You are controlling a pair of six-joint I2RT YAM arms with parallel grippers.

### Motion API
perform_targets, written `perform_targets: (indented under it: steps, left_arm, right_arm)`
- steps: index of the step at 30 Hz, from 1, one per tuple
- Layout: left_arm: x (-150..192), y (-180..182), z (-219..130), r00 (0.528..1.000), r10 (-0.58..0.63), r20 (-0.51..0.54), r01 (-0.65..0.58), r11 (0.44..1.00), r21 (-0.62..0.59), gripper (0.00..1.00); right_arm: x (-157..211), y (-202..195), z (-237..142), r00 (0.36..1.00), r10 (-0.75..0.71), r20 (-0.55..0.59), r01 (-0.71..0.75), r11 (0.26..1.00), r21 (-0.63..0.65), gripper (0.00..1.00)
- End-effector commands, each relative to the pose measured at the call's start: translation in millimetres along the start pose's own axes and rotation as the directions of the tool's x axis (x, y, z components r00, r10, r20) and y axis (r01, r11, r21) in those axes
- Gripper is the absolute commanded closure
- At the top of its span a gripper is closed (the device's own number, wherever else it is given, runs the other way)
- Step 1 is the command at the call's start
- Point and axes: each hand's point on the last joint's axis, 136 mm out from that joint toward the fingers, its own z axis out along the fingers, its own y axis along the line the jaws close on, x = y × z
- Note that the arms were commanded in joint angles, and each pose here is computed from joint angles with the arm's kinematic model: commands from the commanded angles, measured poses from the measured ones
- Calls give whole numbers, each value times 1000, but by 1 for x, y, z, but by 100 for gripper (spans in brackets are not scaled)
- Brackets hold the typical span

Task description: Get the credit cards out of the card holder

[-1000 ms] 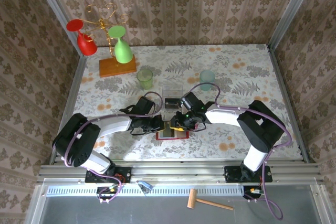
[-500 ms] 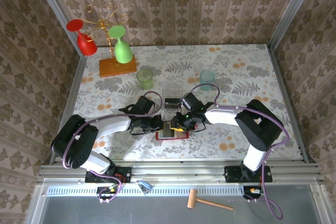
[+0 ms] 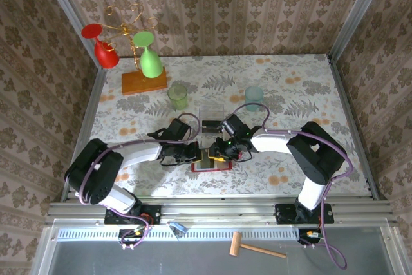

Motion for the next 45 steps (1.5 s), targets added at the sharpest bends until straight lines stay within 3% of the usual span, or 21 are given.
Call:
perform_targets:
  steps: [1, 17, 45]
  left_arm:
    - [11, 12, 8, 999, -1, -47, -1, 999, -43, 100]
    - [13, 14, 7, 999, 0, -51, -3, 998, -62, 100]
    - [7, 5, -6, 1000, 16, -23, -18, 998, -64, 100]
  right_arm:
    - [5, -7, 5, 999, 31, -25, -31, 999, -7, 74]
    - [1, -7, -3, 999, 45, 3, -45, 998, -41, 90]
    - [2, -37, -35, 999, 13, 40, -16, 996, 88, 92]
